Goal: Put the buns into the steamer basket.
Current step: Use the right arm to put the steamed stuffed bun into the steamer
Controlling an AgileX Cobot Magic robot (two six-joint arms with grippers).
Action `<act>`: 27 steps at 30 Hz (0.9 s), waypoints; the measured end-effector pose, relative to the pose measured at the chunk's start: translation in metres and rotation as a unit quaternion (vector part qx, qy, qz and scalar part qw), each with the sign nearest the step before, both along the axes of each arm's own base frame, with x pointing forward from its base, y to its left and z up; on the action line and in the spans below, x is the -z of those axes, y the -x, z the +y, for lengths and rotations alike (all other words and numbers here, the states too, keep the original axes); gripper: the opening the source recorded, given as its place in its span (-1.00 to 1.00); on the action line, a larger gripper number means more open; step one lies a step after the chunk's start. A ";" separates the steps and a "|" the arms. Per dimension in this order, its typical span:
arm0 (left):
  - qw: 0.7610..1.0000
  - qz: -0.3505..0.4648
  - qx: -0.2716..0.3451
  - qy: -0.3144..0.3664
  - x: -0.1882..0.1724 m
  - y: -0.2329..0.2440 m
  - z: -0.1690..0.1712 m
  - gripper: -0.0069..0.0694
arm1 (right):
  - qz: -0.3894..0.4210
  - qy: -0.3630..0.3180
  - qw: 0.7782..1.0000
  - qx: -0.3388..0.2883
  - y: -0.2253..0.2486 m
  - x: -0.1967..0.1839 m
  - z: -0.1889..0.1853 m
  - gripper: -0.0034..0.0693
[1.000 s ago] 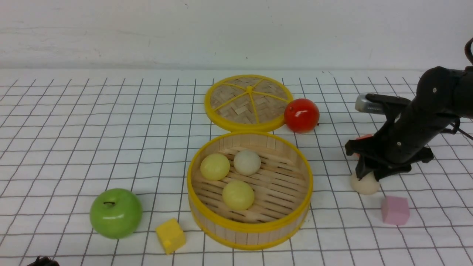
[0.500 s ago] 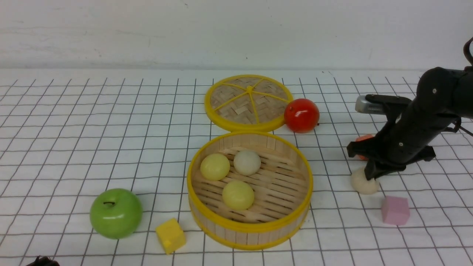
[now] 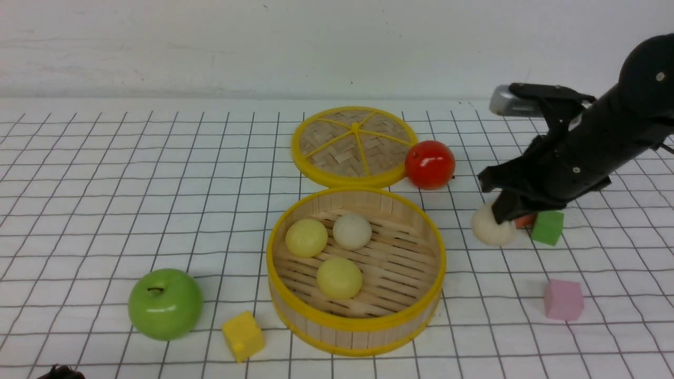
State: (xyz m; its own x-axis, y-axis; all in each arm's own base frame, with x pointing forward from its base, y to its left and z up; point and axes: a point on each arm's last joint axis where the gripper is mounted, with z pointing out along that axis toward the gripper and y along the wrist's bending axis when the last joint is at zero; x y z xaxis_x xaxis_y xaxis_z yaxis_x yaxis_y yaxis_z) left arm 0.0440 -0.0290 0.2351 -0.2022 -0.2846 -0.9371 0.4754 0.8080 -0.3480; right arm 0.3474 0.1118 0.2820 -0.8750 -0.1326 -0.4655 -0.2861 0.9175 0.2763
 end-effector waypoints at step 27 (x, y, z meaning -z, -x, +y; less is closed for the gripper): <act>1.000 0.000 0.000 0.000 0.000 0.000 0.000 -0.48 | 0.024 -0.018 0.998 -0.061 0.030 0.010 0.083 0.36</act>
State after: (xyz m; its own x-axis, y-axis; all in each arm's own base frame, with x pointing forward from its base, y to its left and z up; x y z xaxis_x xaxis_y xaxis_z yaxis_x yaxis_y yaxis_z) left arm 0.0440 -0.0290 0.2351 -0.2026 -0.2852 -0.9368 0.4754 0.8077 -0.3487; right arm 0.3172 0.1945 0.2722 -0.8748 -0.2237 -0.4299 -0.3808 0.8659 0.3244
